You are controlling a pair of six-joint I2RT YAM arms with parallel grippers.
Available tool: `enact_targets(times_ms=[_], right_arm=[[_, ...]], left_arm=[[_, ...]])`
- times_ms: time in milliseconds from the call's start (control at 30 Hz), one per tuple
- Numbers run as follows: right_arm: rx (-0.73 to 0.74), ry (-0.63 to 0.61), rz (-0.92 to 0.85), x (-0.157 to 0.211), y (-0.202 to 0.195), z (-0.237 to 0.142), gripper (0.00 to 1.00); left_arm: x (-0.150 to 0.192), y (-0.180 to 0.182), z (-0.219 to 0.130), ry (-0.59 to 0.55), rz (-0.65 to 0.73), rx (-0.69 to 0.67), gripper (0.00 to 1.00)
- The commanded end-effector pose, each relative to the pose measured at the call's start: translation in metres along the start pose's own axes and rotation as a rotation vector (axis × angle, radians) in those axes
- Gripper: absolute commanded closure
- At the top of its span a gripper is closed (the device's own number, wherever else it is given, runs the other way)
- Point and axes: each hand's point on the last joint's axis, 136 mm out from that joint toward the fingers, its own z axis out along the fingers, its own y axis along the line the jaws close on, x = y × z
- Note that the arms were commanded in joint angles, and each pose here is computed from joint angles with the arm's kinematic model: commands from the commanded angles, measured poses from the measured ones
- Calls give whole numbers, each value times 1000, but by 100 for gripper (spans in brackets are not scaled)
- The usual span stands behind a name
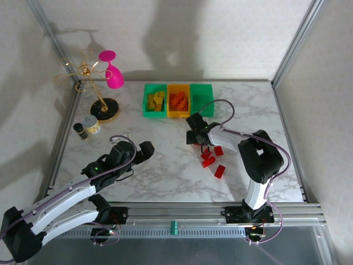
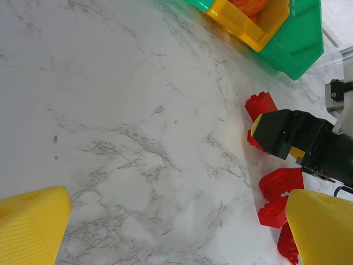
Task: Sort the legos into containers by color
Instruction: Pick up the lego from the center of the table.
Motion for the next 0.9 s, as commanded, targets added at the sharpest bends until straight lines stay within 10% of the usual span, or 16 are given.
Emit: enact_targets(times_ms=[0, 400, 867], right_arm=[[16, -21, 5, -6, 2, 1, 22], [-37, -105, 8, -37, 9, -28, 46], [-29, -358, 119, -176, -24, -41, 46]], left_arm=[[-1, 4, 2, -17, -4, -23, 0], [-4, -3, 6, -12, 21, -30, 0], [-22, -37, 22, -30, 64, -16, 0]])
